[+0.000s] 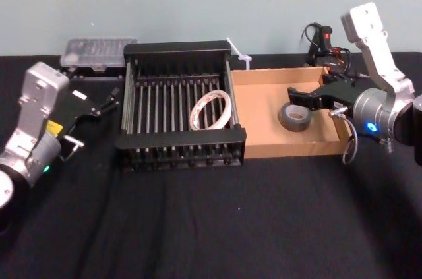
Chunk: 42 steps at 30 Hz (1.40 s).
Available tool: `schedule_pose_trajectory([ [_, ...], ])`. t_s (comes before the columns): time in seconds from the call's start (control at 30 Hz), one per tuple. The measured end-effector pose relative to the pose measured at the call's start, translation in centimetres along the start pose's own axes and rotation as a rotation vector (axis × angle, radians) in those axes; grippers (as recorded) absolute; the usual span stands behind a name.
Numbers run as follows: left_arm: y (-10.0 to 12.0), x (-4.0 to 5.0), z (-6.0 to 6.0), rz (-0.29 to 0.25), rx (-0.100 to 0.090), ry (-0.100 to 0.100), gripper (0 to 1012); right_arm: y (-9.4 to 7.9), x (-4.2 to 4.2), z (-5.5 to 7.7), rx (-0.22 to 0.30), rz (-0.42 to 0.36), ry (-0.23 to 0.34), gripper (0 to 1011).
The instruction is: Pick up the white tape and place it into the black box , Pick up the silver tape and place it into the brown box.
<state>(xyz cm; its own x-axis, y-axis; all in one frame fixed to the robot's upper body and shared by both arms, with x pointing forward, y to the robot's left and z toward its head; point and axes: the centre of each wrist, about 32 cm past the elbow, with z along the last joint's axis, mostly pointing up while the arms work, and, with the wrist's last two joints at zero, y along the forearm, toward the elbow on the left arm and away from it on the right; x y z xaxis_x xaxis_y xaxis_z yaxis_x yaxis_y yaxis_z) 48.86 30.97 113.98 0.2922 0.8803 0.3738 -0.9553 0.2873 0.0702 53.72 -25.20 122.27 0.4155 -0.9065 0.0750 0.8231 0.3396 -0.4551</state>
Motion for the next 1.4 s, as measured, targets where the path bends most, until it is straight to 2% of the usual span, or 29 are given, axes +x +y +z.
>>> schedule_pose_trajectory([
  [0.1, 0.0, 0.00, 0.0, 0.000, 0.000, 0.000, 1001, 0.0, 0.00, 0.0, 0.000, 0.000, 0.000, 997],
  [0.37, 0.0, 0.00, 0.0, 0.000, 0.000, 0.000, 1001, 0.0, -0.07, 0.0, 0.004, -0.004, -0.005, 1002],
  [0.53, 0.0, 0.00, 0.0, 0.000, 0.000, 0.000, 1001, -0.5, -0.75, -0.6, 0.076, -0.049, -0.038, 1003],
  [0.57, 0.0, 0.00, 0.0, 0.000, 0.000, 0.000, 1001, -0.8, -1.02, -0.9, 0.115, -0.068, -0.051, 1002],
  [0.67, 0.0, 0.00, 0.0, 0.000, 0.000, 0.000, 1002, -1.1, -1.36, -1.5, 0.167, -0.093, -0.068, 1002],
  [0.7, 0.0, 0.00, 0.0, 0.000, 0.000, 0.000, 1001, -1.4, -1.56, -1.9, 0.202, -0.108, -0.080, 1002],
  [0.77, 0.0, 0.00, 0.0, 0.000, 0.000, 0.000, 1001, -1.7, -1.70, -2.3, 0.226, -0.118, -0.089, 1003],
  [0.83, 0.0, 0.00, 0.0, 0.000, 0.000, 0.000, 1001, -2.4, -1.97, -3.4, 0.272, -0.132, -0.111, 1002],
  [1.03, 0.0, 0.00, 0.0, 0.000, 0.000, 0.000, 1001, -3.7, -2.17, -5.4, 0.310, -0.138, -0.140, 1003],
  [1.17, 0.0, 0.00, 0.0, 0.000, 0.000, 0.000, 1001, -4.6, -2.39, -7.2, 0.307, -0.125, -0.158, 1002],
  [1.4, 0.0, 0.00, 0.0, 0.000, 0.000, 0.000, 1001, -5.1, -2.79, -9.0, 0.300, -0.132, -0.177, 1003],
])
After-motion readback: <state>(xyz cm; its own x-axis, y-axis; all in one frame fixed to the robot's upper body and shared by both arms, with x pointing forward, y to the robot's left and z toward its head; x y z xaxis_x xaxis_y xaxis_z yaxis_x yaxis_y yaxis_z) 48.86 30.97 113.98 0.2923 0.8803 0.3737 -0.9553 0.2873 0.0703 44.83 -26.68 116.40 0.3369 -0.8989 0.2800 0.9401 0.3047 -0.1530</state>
